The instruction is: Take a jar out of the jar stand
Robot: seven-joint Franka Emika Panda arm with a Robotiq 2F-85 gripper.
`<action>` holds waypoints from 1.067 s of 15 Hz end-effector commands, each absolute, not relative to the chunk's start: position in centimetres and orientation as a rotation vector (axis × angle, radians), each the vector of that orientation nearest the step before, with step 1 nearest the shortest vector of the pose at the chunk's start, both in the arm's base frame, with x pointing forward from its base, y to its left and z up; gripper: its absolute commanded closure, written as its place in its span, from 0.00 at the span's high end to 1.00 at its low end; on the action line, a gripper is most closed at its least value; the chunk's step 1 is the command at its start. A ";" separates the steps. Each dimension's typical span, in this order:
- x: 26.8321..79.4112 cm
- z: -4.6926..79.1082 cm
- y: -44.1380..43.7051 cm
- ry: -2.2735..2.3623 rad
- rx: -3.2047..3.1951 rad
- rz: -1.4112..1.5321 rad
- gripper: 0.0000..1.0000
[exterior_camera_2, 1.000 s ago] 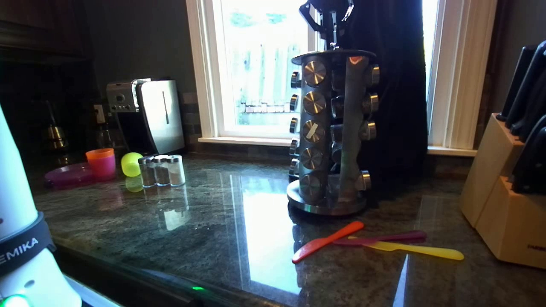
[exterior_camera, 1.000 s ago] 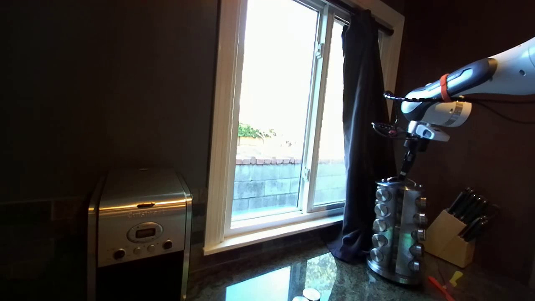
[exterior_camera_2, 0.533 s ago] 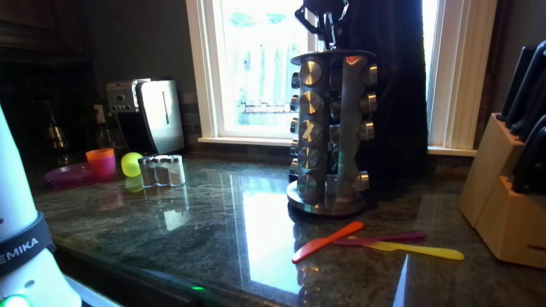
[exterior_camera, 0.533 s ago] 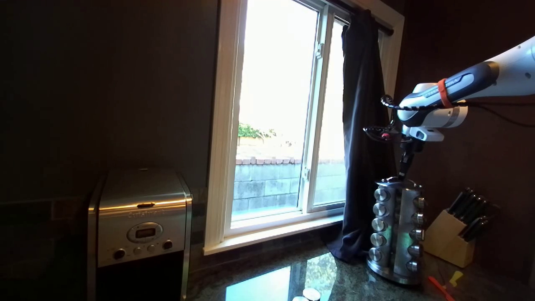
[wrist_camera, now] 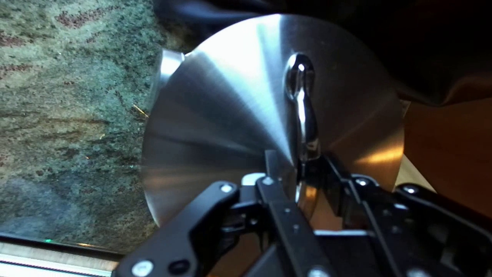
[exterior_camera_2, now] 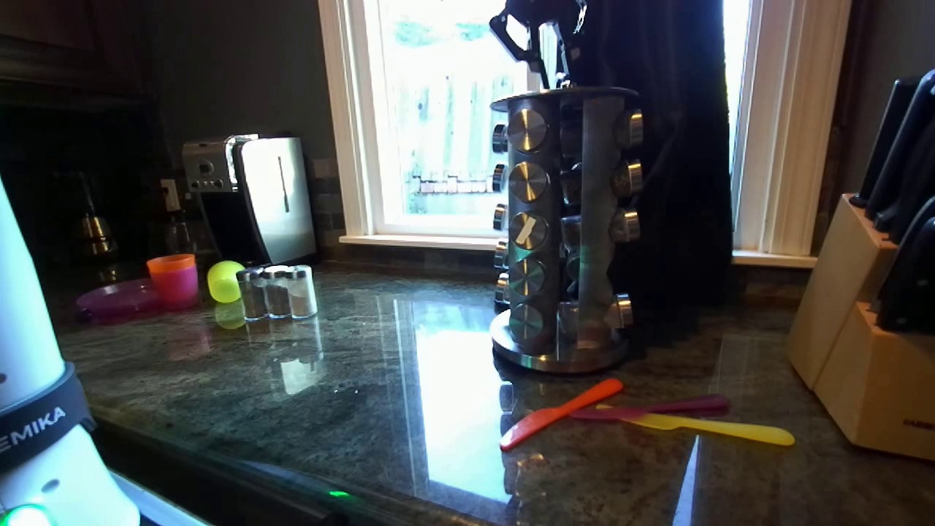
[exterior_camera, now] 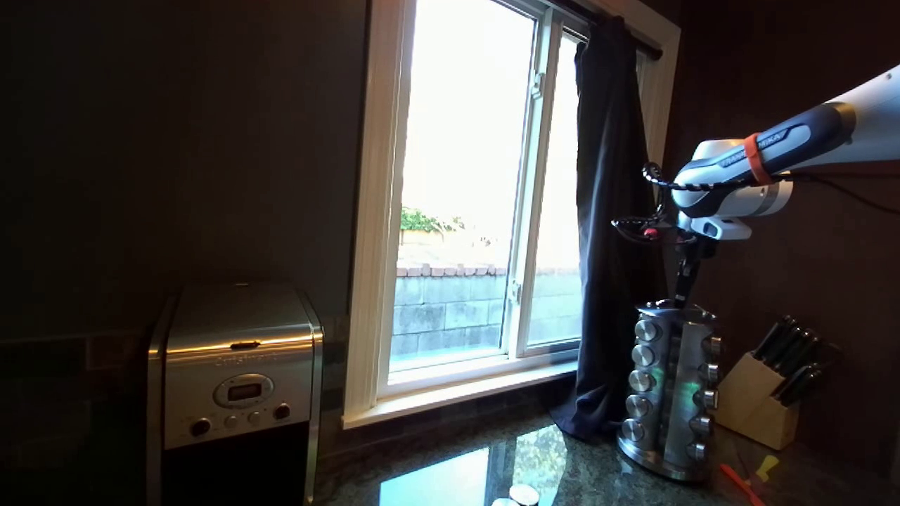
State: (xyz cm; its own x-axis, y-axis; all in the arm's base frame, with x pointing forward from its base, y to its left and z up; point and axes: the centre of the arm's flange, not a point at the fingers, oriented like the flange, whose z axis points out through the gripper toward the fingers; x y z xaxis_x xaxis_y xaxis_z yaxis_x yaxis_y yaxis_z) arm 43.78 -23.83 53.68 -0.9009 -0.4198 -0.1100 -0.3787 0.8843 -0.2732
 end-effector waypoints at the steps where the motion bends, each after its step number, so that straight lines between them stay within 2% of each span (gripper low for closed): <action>1: 42.5 53.1 -22.5 2.893 -0.648 -0.354 0.66; 5: 41.6 54.3 -21.0 2.862 -0.711 -0.371 0.96; 6: 41.2 54.8 -20.4 2.850 -0.733 -0.388 0.99; 12: 38.7 57.8 -15.3 2.739 -1.164 -0.427 1.00; 16: 37.3 57.6 -11.7 2.731 -1.446 -0.564 1.00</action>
State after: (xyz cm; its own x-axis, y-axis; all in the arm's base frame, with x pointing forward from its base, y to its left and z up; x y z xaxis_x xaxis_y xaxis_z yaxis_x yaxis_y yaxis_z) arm 39.57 -14.34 58.30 -0.6580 -0.7513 0.0515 -0.7261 0.6149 -0.3075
